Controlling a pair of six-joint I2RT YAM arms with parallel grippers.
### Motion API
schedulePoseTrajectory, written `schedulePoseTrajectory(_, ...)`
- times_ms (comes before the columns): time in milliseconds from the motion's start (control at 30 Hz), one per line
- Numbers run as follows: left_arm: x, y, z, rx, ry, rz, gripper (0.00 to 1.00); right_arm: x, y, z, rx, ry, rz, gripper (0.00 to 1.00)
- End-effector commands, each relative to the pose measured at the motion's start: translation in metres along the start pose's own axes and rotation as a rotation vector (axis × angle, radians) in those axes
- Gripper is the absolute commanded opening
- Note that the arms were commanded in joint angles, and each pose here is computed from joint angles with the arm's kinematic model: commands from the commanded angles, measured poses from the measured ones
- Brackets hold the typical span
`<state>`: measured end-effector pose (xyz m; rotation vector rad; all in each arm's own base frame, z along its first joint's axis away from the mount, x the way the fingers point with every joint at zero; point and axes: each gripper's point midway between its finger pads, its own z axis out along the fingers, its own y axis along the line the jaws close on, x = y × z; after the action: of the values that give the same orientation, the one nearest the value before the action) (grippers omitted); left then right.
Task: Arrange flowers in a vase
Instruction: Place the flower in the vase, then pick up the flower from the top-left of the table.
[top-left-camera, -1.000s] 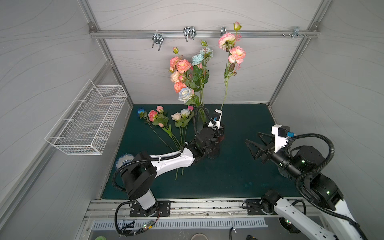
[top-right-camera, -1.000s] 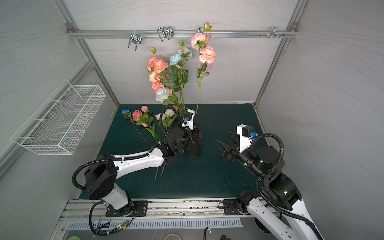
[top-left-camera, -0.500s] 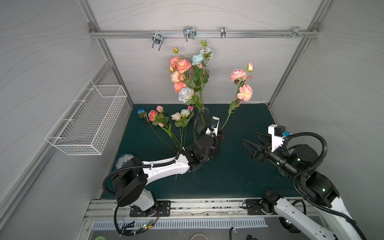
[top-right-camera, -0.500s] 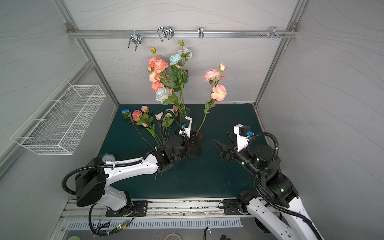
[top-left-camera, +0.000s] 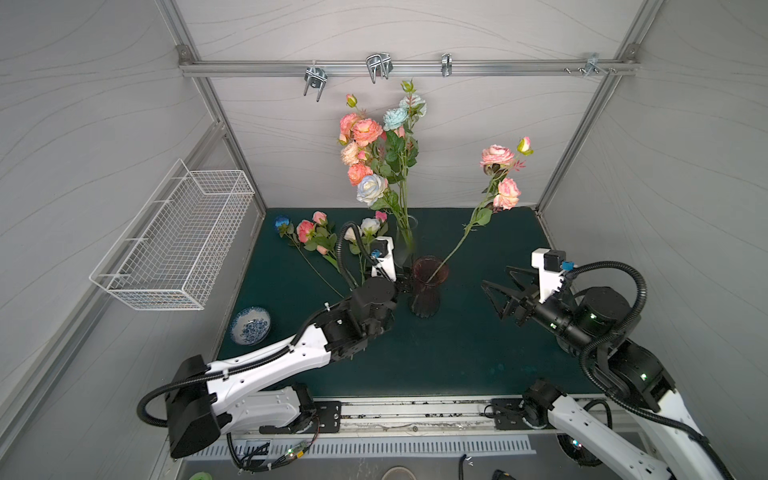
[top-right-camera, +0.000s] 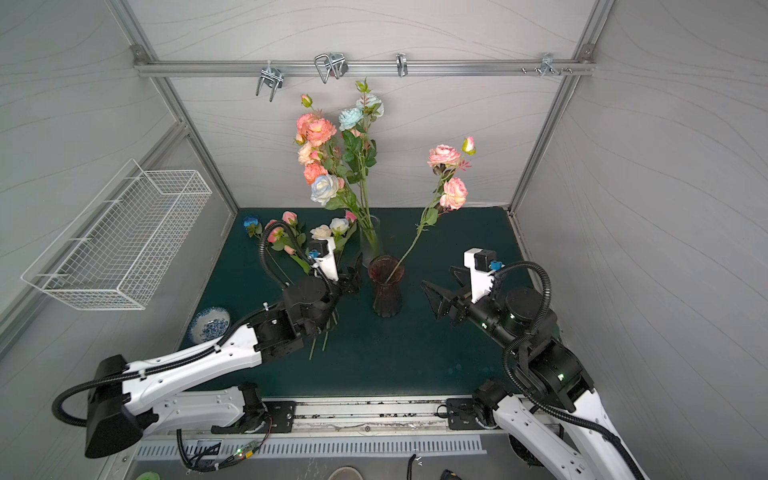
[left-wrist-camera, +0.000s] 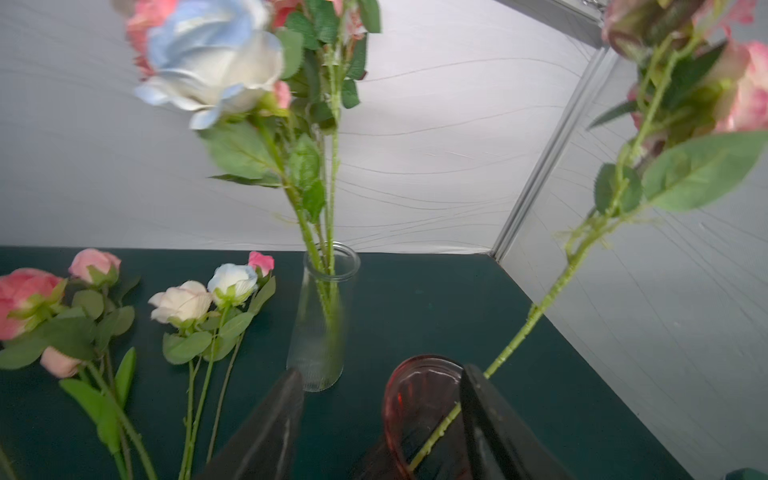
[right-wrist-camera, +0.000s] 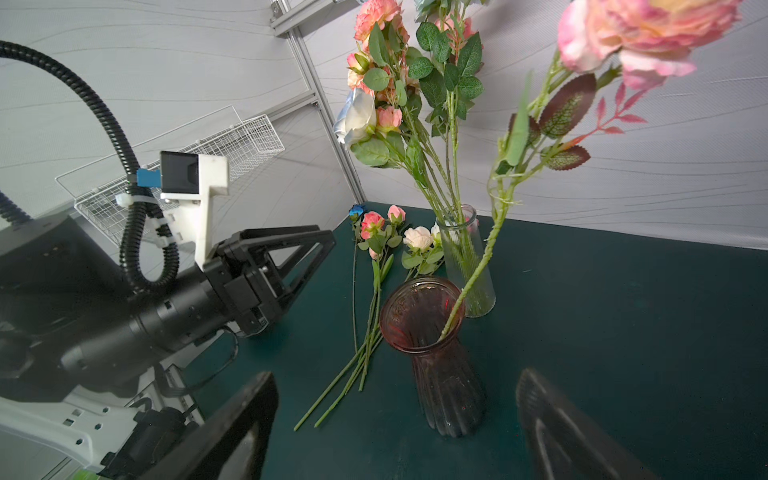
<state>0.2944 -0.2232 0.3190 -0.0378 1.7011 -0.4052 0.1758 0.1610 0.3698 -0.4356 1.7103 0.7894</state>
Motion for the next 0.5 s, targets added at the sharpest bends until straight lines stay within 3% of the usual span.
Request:
schedulePoseTrajectory(0,0.035,0.091,-0.005,-0.264,0.177,-0.218,0.51,-0.003,0.003,-0.001,-0.019,-0.026,0.005,0.92)
schedulePoseTrajectory(33,0.047,0.115,-0.007,-0.307,0.216,-0.288,0.4,-0.002,0.003,0.0,-0.017,-0.028,0.009,0.92)
schedulePoseTrajectory(67,0.057,0.139,-0.008,-0.367,0.244,-0.341,0.36,-0.001,0.002,0.0,-0.016,-0.029,0.013,0.92)
schedulePoseTrajectory(133,0.077,0.18,-0.011,-0.49,0.307,-0.421,0.36,0.0,0.002,0.001,-0.017,-0.033,0.016,0.92)
schedulePoseTrajectory(333,0.117,0.242,0.018,-0.7,0.451,-0.538,0.58,0.001,0.0,0.003,-0.012,-0.027,0.018,0.92)
schedulePoseTrajectory(467,0.121,0.279,0.046,-0.83,0.511,-0.541,0.59,0.002,-0.001,0.001,-0.005,-0.024,0.017,0.92)
